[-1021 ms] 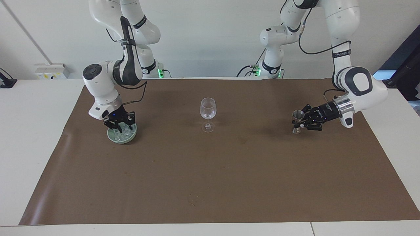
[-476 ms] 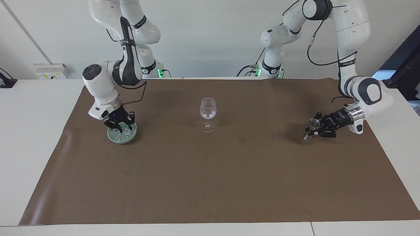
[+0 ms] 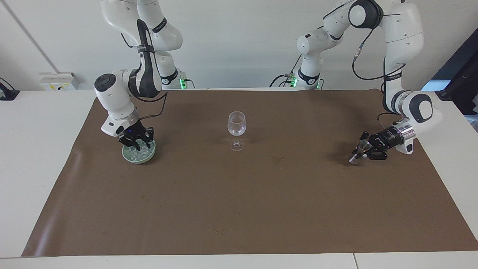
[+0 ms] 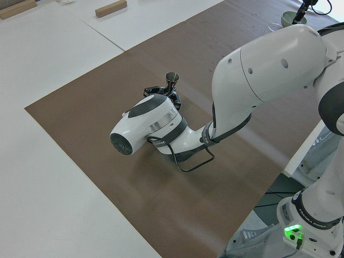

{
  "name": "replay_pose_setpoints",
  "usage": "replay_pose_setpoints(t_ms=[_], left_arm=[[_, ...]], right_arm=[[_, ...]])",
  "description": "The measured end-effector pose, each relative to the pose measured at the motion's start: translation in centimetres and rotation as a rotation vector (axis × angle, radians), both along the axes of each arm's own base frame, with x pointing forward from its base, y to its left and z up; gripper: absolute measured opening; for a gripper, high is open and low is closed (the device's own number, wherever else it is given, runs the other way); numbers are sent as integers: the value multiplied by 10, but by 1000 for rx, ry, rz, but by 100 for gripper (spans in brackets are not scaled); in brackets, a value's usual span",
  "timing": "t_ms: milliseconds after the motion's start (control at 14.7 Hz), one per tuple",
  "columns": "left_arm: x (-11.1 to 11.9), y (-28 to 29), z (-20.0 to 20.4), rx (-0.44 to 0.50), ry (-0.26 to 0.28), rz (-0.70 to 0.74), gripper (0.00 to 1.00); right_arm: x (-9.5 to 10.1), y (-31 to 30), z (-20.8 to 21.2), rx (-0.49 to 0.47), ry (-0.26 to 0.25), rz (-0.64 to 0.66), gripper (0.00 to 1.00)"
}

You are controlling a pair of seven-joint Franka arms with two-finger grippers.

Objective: Pour wine and add ice with both arms
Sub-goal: 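Carry the silver cup back to its spot and open the left gripper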

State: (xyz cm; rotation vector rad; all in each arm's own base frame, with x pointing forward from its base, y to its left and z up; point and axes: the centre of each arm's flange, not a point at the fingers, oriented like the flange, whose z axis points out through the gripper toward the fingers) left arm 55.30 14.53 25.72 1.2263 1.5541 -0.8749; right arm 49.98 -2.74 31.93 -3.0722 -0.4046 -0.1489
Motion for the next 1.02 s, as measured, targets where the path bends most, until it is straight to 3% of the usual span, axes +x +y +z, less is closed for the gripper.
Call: replay_pose_setpoints(t_ms=[136, 408, 1021], left_arm=[[-6, -2, -7, -8, 17, 2, 21], [-14, -4, -16, -16, 40, 6, 21], [-19, 1, -19, -19, 49, 20, 21]], right_arm=[[0, 0, 0, 0, 0, 0, 33], [0, 0, 0, 0, 1, 0, 25], [0, 0, 3, 4, 22, 1, 24]])
